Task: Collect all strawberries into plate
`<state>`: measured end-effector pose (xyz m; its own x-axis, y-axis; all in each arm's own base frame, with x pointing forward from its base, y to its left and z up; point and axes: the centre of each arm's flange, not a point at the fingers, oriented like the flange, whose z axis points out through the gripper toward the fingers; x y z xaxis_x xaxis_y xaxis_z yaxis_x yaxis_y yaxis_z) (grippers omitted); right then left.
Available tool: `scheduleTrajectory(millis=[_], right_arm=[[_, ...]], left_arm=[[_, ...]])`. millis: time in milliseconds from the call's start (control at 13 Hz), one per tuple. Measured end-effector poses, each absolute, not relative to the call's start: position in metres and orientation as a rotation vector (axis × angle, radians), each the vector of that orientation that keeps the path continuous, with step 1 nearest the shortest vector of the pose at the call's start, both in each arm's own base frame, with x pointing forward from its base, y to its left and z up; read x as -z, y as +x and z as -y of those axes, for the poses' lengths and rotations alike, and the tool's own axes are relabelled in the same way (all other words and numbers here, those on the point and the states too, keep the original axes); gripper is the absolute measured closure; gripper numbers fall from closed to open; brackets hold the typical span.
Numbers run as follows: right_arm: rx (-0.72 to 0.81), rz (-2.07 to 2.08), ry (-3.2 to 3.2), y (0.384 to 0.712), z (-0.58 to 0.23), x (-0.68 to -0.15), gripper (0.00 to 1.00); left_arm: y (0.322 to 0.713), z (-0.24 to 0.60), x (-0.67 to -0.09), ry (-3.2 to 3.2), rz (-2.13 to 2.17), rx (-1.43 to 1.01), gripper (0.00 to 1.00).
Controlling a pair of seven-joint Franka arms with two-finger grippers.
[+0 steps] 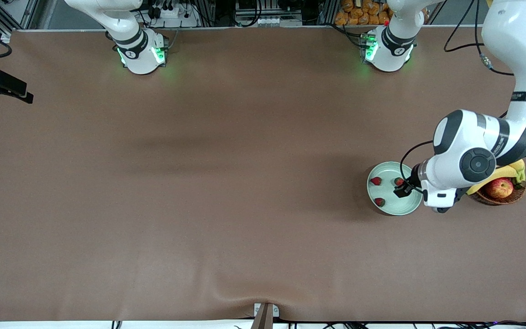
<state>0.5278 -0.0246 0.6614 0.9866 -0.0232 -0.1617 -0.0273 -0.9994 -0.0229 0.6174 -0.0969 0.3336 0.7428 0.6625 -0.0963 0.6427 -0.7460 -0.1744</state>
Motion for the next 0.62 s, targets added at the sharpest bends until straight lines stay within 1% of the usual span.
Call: scheduleTrajectory(millis=[308, 617], right_arm=[[-0.27, -0.044, -3.104, 0.526, 0.026, -0.661, 0.0], [-0.273, -0.034, -3.104, 0.526, 0.023, -0.661, 0.0]], left_arm=[[0.609, 0.131, -0.42, -2.812, 0.99, -0.162, 0.0], [0.604, 0.144, -0.494, -2.831, 0.897, -0.152, 0.0]])
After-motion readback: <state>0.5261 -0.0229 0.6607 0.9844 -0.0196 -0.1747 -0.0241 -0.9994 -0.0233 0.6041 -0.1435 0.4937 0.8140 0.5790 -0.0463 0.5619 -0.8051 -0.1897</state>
